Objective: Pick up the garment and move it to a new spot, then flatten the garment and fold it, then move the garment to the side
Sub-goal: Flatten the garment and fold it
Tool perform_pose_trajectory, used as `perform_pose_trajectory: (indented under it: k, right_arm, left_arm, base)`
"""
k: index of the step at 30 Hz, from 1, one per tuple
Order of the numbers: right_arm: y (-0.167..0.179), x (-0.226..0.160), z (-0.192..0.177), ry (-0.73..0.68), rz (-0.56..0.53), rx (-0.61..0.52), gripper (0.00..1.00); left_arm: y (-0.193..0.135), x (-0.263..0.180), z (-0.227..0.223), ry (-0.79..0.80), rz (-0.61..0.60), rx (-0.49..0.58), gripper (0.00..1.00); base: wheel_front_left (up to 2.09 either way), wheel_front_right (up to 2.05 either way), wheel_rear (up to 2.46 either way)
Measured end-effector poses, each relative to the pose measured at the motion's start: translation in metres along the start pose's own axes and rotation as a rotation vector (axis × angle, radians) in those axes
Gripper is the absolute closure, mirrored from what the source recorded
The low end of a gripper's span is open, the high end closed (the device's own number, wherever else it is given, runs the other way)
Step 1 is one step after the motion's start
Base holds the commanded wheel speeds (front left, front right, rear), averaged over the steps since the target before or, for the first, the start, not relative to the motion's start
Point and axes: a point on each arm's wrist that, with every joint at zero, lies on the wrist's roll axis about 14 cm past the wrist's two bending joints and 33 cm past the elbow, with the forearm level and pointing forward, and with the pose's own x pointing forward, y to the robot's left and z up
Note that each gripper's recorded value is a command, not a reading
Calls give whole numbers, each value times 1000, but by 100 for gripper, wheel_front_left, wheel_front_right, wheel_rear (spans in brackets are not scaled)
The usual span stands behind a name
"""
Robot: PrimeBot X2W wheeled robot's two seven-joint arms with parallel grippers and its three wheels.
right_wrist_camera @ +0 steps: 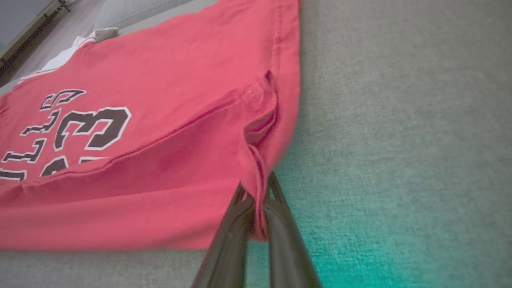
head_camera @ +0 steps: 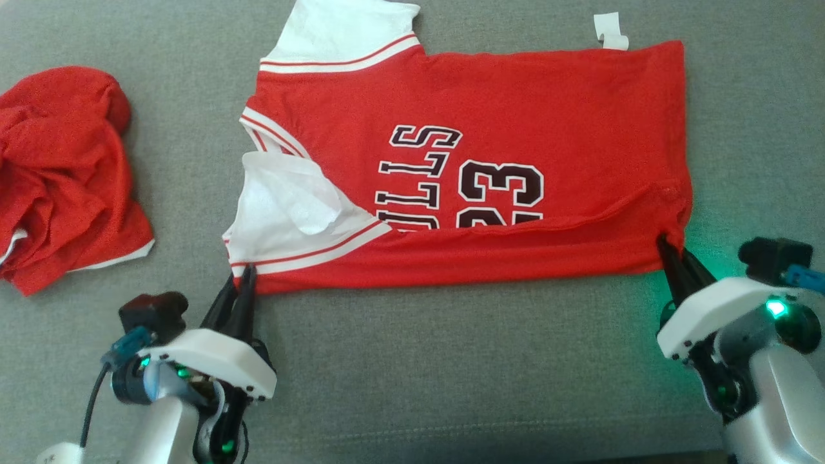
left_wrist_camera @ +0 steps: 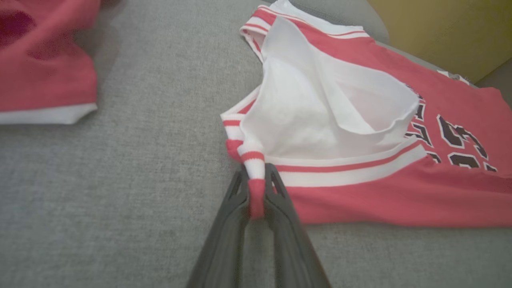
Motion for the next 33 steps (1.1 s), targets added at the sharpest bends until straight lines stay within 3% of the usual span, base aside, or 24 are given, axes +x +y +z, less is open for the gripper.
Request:
perform_pose_trajectory:
  k: [8,22,31,32,33]
  right_arm:
    - [9,-15,-11,33,32,-1,100]
    - [24,-44,-33,84,72,-6,100]
    - [13,-62,-40,86,36,-11,100]
    - [13,-63,-40,84,34,-13,73]
    - [12,-63,-39,82,31,-17,8]
  left_arm:
    - [9,-10,22,-76,43,-4,100]
    - [31,-59,-2,-15,163,-49,100]
    - [21,-78,-12,12,155,-77,100]
    - [19,-78,-13,14,148,-76,100]
    - [16,-78,-13,14,140,-76,79]
  base:
    - [0,0,0]
    - [0,0,0]
    - [0,0,0]
    - [0,0,0]
    - [0,0,0]
